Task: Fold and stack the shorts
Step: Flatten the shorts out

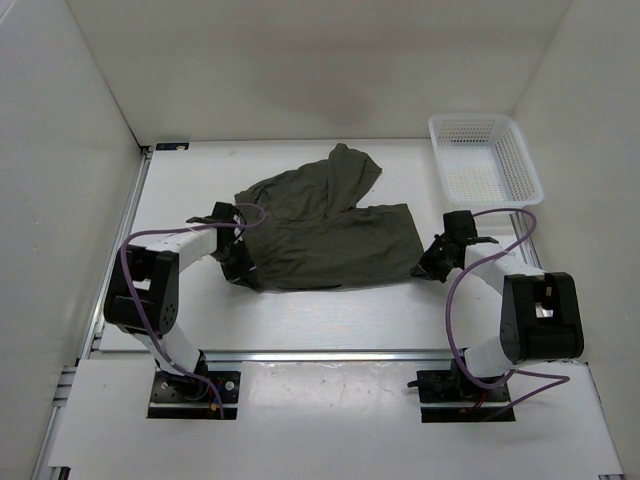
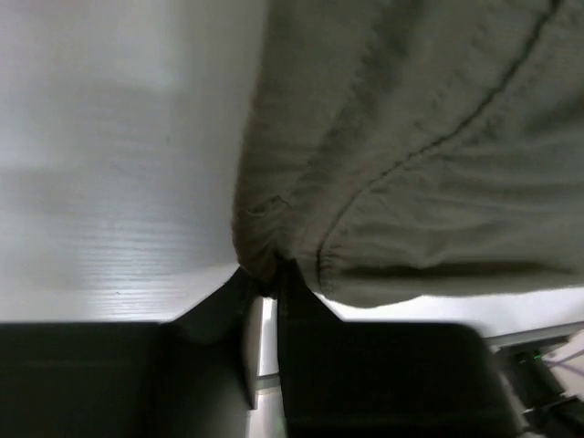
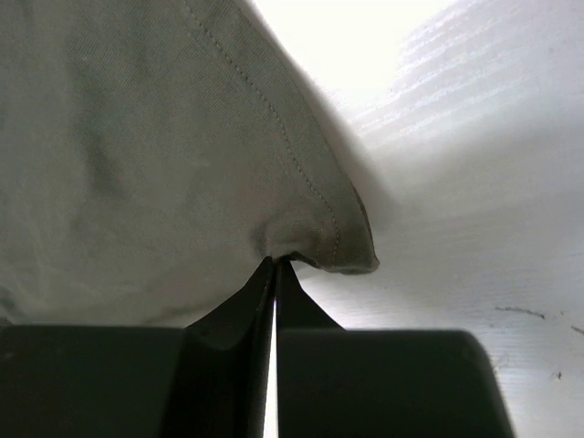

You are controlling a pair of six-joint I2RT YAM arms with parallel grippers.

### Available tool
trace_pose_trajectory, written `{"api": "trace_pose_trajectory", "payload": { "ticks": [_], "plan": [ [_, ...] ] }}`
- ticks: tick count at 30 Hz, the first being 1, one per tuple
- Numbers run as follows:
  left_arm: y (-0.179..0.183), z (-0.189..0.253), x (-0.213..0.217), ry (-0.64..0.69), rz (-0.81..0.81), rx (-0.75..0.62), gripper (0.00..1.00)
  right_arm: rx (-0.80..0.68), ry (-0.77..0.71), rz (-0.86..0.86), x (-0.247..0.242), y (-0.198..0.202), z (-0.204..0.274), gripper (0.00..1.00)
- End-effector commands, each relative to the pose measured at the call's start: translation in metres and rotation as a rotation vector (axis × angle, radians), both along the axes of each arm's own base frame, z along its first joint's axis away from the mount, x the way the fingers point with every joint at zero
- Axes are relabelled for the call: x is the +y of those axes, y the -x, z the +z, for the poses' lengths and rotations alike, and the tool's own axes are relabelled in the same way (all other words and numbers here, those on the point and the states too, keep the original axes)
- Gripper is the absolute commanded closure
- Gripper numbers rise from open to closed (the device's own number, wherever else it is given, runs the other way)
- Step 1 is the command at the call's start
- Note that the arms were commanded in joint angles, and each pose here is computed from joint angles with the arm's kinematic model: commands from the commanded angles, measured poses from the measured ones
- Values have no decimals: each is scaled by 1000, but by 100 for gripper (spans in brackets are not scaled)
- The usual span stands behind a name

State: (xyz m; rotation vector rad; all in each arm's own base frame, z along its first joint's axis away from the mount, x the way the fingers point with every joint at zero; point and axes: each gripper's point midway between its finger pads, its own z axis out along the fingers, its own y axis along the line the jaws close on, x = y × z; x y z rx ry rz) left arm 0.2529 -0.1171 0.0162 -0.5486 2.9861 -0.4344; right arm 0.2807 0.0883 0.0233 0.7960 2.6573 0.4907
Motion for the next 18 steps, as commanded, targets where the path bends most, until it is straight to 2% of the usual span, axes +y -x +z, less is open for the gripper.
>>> {"api": "trace_pose_trajectory", "payload": {
  "ticks": [1,2,5,8,12,14,16,18],
  "plan": [
    [-36,23,-3,-2,-22,-125,90,-43,11,16,-2,-3,16,100],
    [-34,27,0,-19,-19,-111,90,-46,10,15,-2,-5,19,100],
    [-50,57,10,-82,-55,-191,90,-86,11,23,-2,-13,32,100],
    [-51,75,23,-158,-104,-180,90,-100,31,37,-4,-15,40,100],
    [-62,83,21,-179,-130,-188,90,-109,40,32,-6,-19,42,100],
    [-75,80,13,-150,-147,-178,90,-110,40,32,-6,-19,42,100],
    [-81,75,6,-139,-169,-167,84,-100,41,33,-6,-18,40,100],
    [-88,67,-2,-122,-194,-148,71,-100,41,33,-6,-18,40,100]
  ]
}}
